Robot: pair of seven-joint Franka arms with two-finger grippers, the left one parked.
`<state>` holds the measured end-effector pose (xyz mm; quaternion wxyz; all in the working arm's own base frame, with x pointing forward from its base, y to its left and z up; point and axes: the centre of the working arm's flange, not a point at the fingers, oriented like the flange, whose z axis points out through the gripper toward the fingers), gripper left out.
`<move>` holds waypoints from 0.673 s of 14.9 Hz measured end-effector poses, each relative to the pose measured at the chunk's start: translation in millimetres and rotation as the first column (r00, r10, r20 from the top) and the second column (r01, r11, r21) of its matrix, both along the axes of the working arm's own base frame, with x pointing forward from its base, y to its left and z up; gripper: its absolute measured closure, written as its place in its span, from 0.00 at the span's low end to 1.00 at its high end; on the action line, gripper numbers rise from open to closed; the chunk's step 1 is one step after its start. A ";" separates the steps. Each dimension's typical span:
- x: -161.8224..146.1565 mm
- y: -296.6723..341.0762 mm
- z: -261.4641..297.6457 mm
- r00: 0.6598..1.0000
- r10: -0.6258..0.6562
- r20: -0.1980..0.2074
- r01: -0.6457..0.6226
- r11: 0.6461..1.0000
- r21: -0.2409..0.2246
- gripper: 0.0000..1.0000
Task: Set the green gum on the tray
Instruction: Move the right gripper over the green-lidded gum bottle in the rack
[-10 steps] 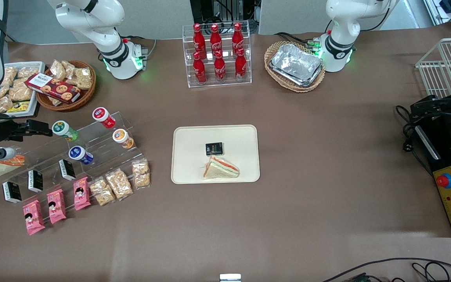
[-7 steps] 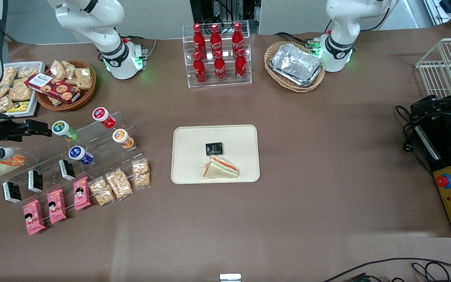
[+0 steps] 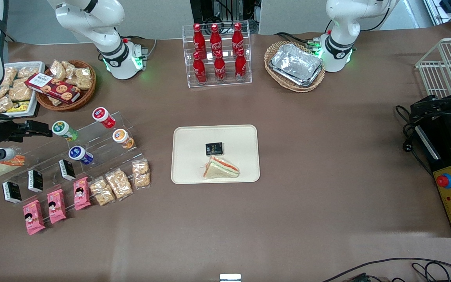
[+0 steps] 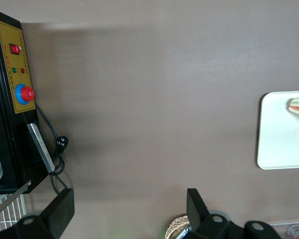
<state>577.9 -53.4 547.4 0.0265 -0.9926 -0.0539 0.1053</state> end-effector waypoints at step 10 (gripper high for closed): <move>-73.2 5.3 20.5 0.998 -0.039 0.057 0.038 0.999 0.007 0.00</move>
